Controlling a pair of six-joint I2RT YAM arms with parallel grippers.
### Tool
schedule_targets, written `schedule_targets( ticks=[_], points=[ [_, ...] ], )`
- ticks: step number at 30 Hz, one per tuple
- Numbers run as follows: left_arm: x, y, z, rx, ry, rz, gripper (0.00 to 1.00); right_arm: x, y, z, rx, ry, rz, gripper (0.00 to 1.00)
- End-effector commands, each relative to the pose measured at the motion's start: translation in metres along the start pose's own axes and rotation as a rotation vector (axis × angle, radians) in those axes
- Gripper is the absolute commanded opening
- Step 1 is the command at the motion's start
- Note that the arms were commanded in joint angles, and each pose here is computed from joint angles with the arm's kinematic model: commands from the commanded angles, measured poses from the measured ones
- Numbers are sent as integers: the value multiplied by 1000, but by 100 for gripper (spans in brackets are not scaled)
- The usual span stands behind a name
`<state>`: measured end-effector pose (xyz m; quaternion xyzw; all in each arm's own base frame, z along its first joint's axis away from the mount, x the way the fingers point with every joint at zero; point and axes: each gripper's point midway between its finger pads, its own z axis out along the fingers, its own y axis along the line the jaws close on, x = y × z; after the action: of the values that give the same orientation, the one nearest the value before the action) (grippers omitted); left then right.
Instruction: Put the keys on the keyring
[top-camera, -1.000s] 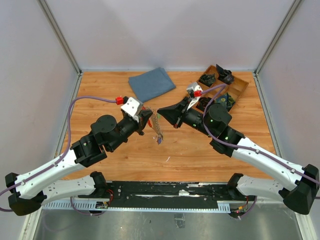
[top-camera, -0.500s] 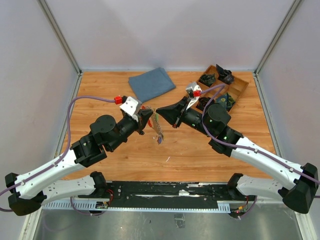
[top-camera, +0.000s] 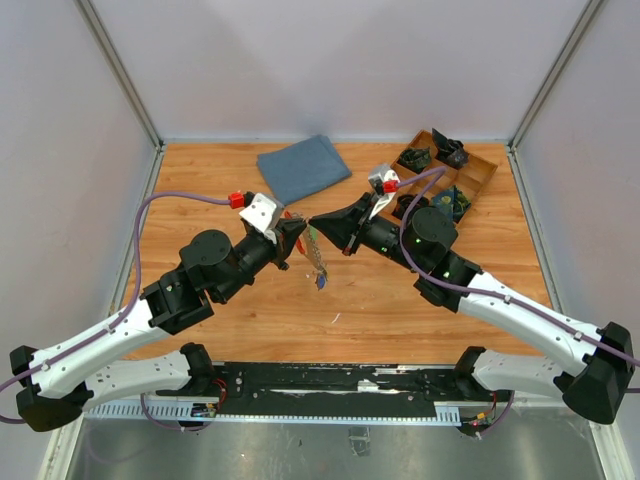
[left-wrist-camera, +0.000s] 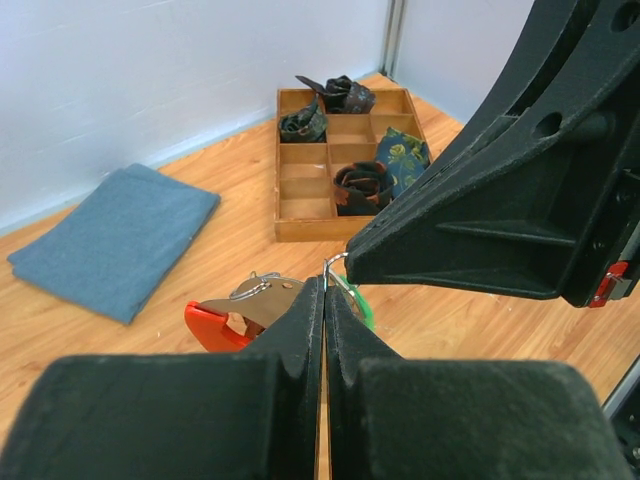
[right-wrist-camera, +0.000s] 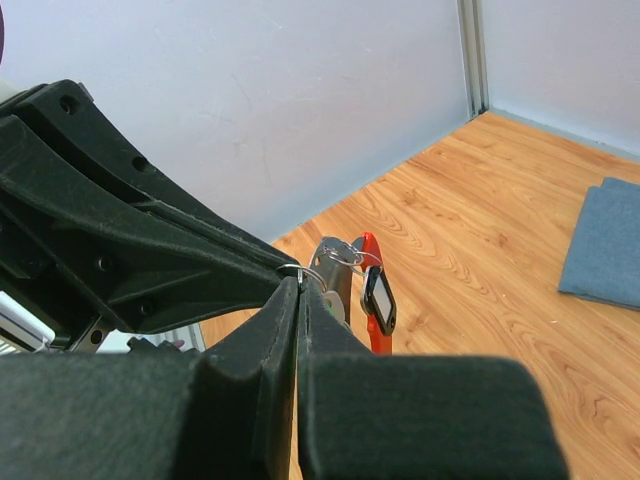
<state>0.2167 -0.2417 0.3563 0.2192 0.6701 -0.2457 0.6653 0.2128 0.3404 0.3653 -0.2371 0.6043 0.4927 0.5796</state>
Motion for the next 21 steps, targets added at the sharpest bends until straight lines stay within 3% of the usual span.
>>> schedule_targets(
  ticks=[1, 21],
  points=[
    [-28, 0, -4, 8, -93, -43, 0, -21, 20, 4, -54, -64, 9, 1],
    [-26, 0, -4, 7, -92, -39, 1, -24, 14, -1, -11, -91, 11, 1]
  ],
)
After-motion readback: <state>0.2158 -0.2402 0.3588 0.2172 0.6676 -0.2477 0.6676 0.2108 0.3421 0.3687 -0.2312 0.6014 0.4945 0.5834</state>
